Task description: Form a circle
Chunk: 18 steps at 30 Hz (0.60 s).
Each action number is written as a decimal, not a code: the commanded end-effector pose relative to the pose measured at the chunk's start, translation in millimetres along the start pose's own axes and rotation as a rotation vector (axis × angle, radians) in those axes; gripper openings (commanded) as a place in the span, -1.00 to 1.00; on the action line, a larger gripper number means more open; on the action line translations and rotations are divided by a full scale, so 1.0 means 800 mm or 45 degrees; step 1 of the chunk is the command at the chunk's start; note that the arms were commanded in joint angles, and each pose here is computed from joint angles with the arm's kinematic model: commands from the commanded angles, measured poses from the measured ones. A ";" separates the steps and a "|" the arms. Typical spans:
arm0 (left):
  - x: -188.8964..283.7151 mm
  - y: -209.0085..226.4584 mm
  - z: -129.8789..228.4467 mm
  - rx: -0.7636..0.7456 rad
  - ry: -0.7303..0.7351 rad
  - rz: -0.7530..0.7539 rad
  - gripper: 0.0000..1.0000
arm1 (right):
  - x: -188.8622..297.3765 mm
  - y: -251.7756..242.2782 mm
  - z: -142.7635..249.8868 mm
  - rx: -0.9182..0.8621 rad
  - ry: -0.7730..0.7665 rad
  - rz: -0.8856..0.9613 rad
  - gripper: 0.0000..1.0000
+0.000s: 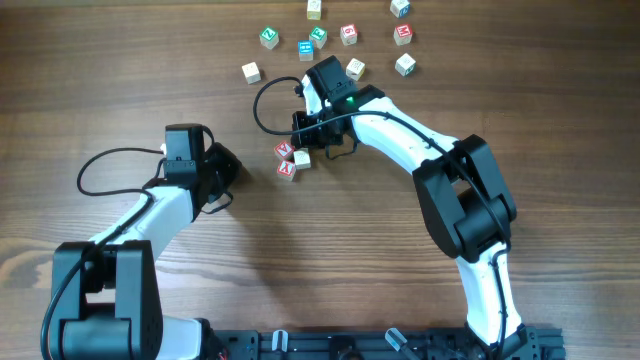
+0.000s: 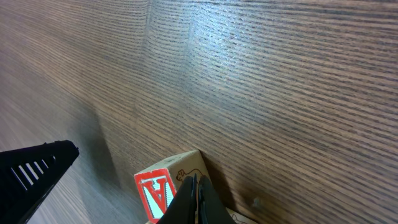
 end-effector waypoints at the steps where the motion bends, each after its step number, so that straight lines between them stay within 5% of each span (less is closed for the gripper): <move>1: 0.005 0.001 -0.005 -0.023 -0.029 -0.004 -0.92 | -0.010 0.000 0.011 -0.002 0.042 -0.016 -0.91; 18: 0.005 0.001 -0.005 -0.023 -0.029 -0.004 -0.92 | -0.010 0.006 0.014 0.063 0.060 -0.062 -0.91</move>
Point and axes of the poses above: each gripper's point midway between its finger pads, its own x axis back along the fingers, its own y axis along the line the jaws close on, z = x × y, the point moved 3 cm from there along x, back along the fingers, and after that the axes turned 5 degrees about x, right-handed, at the moved point
